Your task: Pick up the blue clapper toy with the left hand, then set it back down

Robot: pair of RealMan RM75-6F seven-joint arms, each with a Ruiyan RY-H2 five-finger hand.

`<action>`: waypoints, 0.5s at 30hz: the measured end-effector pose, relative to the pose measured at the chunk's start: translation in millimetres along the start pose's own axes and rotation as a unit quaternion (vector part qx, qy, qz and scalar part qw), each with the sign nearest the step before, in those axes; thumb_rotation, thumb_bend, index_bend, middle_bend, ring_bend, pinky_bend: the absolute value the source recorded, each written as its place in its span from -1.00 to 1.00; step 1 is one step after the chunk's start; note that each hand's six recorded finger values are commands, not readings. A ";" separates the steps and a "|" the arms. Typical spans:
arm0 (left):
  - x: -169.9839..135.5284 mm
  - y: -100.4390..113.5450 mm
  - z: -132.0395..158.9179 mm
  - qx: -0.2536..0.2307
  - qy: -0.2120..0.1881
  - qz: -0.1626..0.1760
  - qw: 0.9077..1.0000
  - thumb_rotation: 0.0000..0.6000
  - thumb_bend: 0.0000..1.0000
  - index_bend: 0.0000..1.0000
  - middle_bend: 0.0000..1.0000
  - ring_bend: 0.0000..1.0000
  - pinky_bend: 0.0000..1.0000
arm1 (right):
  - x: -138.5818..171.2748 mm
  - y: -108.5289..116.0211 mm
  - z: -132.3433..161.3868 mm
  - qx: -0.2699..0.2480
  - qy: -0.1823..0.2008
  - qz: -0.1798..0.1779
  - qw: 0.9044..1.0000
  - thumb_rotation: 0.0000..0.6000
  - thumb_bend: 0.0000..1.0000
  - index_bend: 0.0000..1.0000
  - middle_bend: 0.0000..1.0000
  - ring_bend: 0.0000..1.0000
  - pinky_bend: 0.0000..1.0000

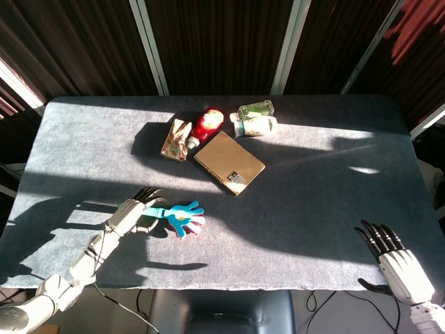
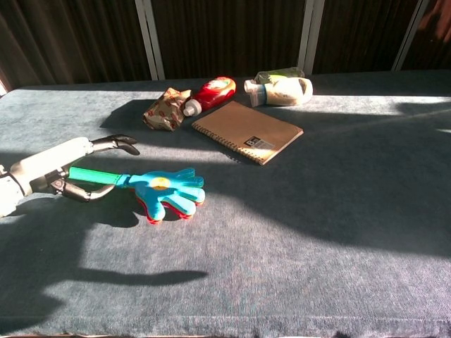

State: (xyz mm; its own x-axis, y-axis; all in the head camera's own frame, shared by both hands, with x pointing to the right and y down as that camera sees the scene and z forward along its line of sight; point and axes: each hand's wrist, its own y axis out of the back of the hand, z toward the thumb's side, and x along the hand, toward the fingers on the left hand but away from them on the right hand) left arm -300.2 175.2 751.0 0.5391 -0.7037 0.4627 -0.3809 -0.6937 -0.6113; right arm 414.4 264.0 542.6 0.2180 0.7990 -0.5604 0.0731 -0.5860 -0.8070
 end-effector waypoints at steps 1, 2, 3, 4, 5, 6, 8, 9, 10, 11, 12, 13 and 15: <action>-1.0 0.9 0.3 0.001 -0.001 0.001 1.000 1.00 -0.15 -0.80 -1.00 -1.00 -1.00 | -0.1 -0.4 0.2 0.000 0.000 0.000 1.000 1.00 -0.88 -1.00 -1.00 -1.00 -1.00; -2.0 1.4 0.3 0.002 -0.001 0.001 1.000 1.00 -0.15 -0.82 -1.00 -1.00 -1.00 | -0.1 -0.6 0.3 0.000 0.000 0.001 1.000 1.00 -0.88 -1.00 -1.00 -1.00 -1.00; -3.6 2.2 0.3 0.005 -0.001 0.000 1.000 1.00 -0.15 -0.83 -1.00 -1.00 -1.00 | -0.2 -0.7 0.3 0.001 0.000 0.001 1.000 1.00 -0.88 -1.00 -1.00 -1.00 -1.00; -5.2 3.0 0.5 0.009 -0.001 -0.001 1.000 1.00 -0.15 -0.84 -1.00 -1.00 -1.00 | -0.3 -0.8 0.3 0.002 0.000 0.000 1.000 1.00 -0.88 -1.00 -1.00 -1.00 -1.00; -7.2 3.9 1.0 0.014 -0.001 -0.001 1.000 1.00 -0.16 -0.86 -1.00 -1.00 -1.00 | -0.2 -0.6 0.3 0.002 -0.001 0.000 1.000 1.00 -0.88 -1.00 -1.00 -1.00 -1.00; -10.3 5.7 2.4 0.021 -0.003 0.000 1.000 1.00 -0.16 -0.87 -1.00 -1.00 -1.00 | -0.1 -0.2 0.3 0.002 -0.001 -0.001 1.000 1.00 -0.88 -1.00 -1.00 -1.00 -1.00; -16.6 10.8 6.3 0.031 -0.008 0.007 0.999 1.00 -0.17 -0.92 -1.00 -1.00 -1.00 | 0.4 1.5 0.0 0.001 -0.001 -0.005 1.000 1.00 -0.88 -1.00 -1.00 -1.00 -1.00; -22.6 16.3 10.4 0.039 -0.014 0.017 0.999 1.00 -0.17 -0.93 -1.00 -1.00 -1.00 | 0.6 2.5 -0.2 0.001 -0.002 -0.007 1.000 1.00 -0.88 -1.00 -1.00 -1.00 -1.00; -28.4 21.4 14.0 0.046 -0.020 0.026 0.998 1.00 -0.17 -0.96 -1.00 -1.00 -1.00 | 1.0 4.0 -0.5 0.000 -0.003 -0.011 1.000 1.00 -0.88 -1.00 -1.00 -1.00 -1.00; -35.3 26.9 17.8 0.054 -0.024 0.036 0.998 1.00 -0.17 -0.98 -1.00 -1.00 -1.00 | 1.2 5.2 -0.7 0.000 -0.003 -0.014 1.000 1.00 -0.88 -1.00 -1.00 -1.00 -1.00; -46.3 34.2 22.6 0.067 -0.028 0.048 0.996 1.00 -0.17 -0.99 -1.00 -1.00 -1.00 | 1.2 6.3 -1.0 0.000 -0.004 -0.018 1.000 1.00 -0.88 -1.00 -1.00 -1.00 -1.00; -55.7 39.1 25.9 0.077 -0.028 0.056 0.995 1.00 -0.17 -1.00 -1.00 -1.00 -1.00 | 0.7 7.2 -1.1 0.001 -0.006 -0.024 1.000 1.00 -0.88 -1.00 -1.00 -1.00 -1.00; -81.1 48.0 35.4 0.100 -0.022 0.074 0.992 1.00 -0.17 -1.00 -1.00 -1.00 -1.00 | -0.5 7.6 -0.8 0.002 -0.008 -0.032 0.999 1.00 -0.88 -1.00 -1.00 -1.00 -1.00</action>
State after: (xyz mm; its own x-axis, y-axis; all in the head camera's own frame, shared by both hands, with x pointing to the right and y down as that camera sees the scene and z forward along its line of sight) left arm -335.6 204.5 661.5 0.5219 -0.7857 0.3320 -0.3037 -0.5348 -0.7885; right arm 415.6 259.0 536.9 0.1980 0.8369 -0.5103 0.0829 -0.5331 -0.8420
